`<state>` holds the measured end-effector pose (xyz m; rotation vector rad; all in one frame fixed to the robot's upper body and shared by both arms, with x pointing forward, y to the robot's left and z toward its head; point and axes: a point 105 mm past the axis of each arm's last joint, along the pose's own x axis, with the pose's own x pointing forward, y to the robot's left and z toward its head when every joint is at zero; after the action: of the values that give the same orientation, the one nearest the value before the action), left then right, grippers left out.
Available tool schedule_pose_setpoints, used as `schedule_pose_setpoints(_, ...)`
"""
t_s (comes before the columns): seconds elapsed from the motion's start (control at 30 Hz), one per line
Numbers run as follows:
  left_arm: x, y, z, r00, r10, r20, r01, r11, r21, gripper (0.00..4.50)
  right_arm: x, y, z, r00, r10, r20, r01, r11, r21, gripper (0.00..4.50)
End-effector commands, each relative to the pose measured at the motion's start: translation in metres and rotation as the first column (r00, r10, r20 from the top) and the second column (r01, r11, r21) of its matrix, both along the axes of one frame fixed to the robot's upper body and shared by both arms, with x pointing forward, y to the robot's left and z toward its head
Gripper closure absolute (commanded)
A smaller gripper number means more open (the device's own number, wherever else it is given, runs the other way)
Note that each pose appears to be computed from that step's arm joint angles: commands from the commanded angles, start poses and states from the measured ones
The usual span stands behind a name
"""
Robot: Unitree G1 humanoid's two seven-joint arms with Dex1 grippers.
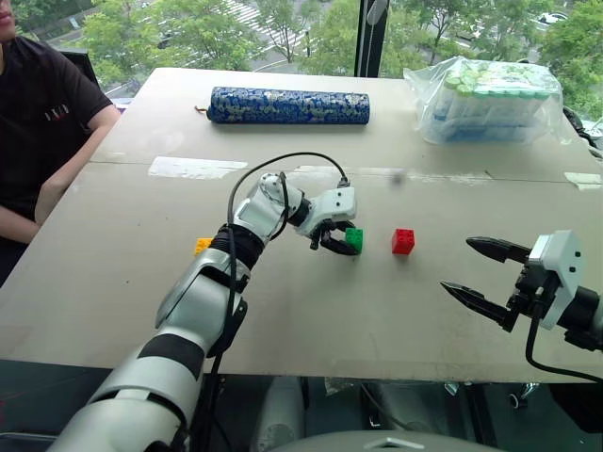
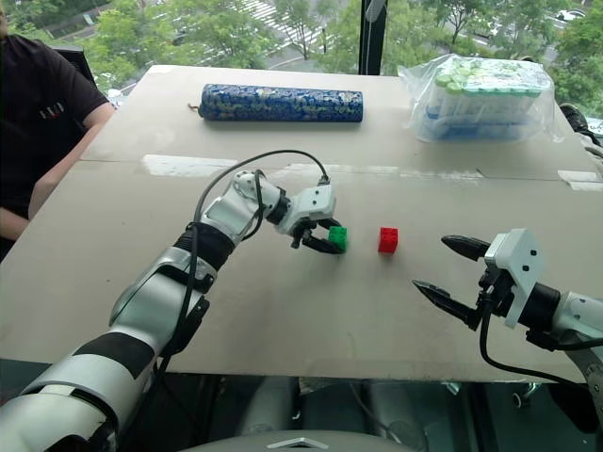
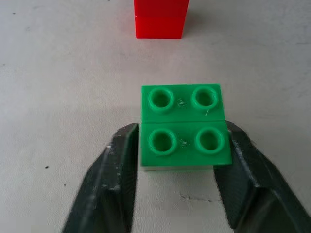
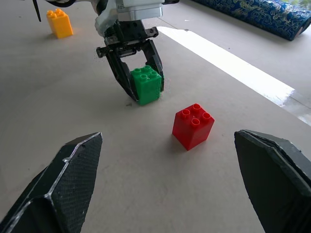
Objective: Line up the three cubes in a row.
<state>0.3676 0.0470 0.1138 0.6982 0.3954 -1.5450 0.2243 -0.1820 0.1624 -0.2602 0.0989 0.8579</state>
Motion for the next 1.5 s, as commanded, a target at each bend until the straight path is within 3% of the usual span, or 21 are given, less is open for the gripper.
schedule_pose_setpoints(0.03,0.007,-0.004,0.022,0.997,-0.003,0.081,0.007,0.999,-0.046,0.39,-0.003,0.004,0.010,0.998,0.014,0.055,-0.014,1.000,-0.008,0.00)
schedule_pose_setpoints(0.07,0.008,-0.002,0.025,0.996,0.007,0.092,-0.002,0.999,-0.050,0.04,-0.004,0.005,0.011,0.998,0.015,0.056,-0.014,1.000,-0.008,0.00)
schedule_pose_setpoints(0.23,-0.005,0.025,0.051,0.997,0.038,0.069,-0.030,0.994,-0.109,0.04,-0.005,0.011,0.014,0.997,0.048,0.059,-0.048,0.999,0.008,0.00)
schedule_pose_setpoints(0.4,-0.037,0.078,0.075,0.958,0.287,-0.003,-0.279,0.926,-0.255,0.04,-0.001,0.029,0.022,0.986,0.146,0.085,-0.150,0.988,0.043,0.00)
schedule_pose_setpoints(0.43,-0.040,0.093,0.080,0.920,0.390,-0.029,-0.382,0.878,-0.289,0.04,0.000,0.034,0.026,0.980,0.174,0.094,-0.180,0.982,0.059,0.00)
schedule_pose_setpoints(0.5,-0.037,0.131,0.085,0.754,0.655,-0.050,-0.623,0.690,-0.369,0.04,0.002,0.046,0.032,0.966,0.234,0.110,-0.244,0.966,0.082,0.00)
schedule_pose_setpoints(0.57,-0.038,0.149,0.085,0.639,0.767,-0.060,-0.720,0.570,-0.396,0.04,0.003,0.051,0.033,0.959,0.259,0.113,-0.270,0.959,0.089,0.00)
schedule_pose_setpoints(0.67,-0.057,0.198,0.069,0.265,0.961,-0.074,-0.884,0.212,-0.417,0.04,0.006,0.066,0.035,0.936,0.337,0.107,-0.348,0.931,0.113,0.00)
schedule_pose_setpoints(0.7,-0.065,0.207,0.063,0.178,0.979,-0.094,-0.905,0.126,-0.406,0.04,0.007,0.070,0.035,0.929,0.354,0.105,-0.365,0.924,0.118,0.00)
schedule_pose_setpoints(0.73,-0.070,0.210,0.057,0.133,0.984,-0.116,-0.916,0.077,-0.393,0.04,0.007,0.072,0.035,0.925,0.367,0.102,-0.378,0.918,0.120,0.00)
schedule_pose_setpoints(0.93,-0.092,0.200,0.030,0.031,0.971,-0.238,-0.948,-0.047,-0.316,0.04,0.009,0.075,0.032,0.893,0.444,0.070,-0.449,0.890,0.081,0.00)
schedule_pose_setpoints(1.17,-0.089,0.198,0.012,-0.020,0.973,-0.228,-0.958,-0.084,-0.275,0.04,0.009,0.071,0.031,0.884,0.463,0.065,-0.467,0.883,0.055,0.00)
schedule_pose_setpoints(1.2,-0.087,0.197,0.010,-0.013,0.974,-0.228,-0.960,-0.076,-0.270,0.54,0.009,0.071,0.031,0.885,0.462,0.065,-0.465,0.884,0.053,0.00)
schedule_pose_setpoints(1.27,-0.086,0.197,0.008,-0.008,0.975,-0.222,-0.960,-0.070,-0.271,1.07,0.008,0.070,0.031,0.886,0.458,0.065,-0.462,0.885,0.051,0.00)
schedule_pose_setpoints(1.4,-0.081,0.200,0.010,0.031,0.980,-0.196,-0.959,-0.026,-0.281,3.11,0.007,0.067,0.031,0.896,0.439,0.068,-0.443,0.895,0.048,0.00)
schedule_pose_setpoints(1.47,-0.074,0.202,0.019,0.106,0.982,-0.154,-0.945,0.051,-0.322,3.25,0.006,0.065,0.031,0.905,0.419,0.076,-0.423,0.905,0.047,0.00)
schedule_pose_setpoints(1.5,-0.068,0.197,0.027,0.198,0.971,-0.132,-0.923,0.140,-0.358,3.25,0.006,0.064,0.031,0.910,0.407,0.079,-0.411,0.910,0.051,0.00)
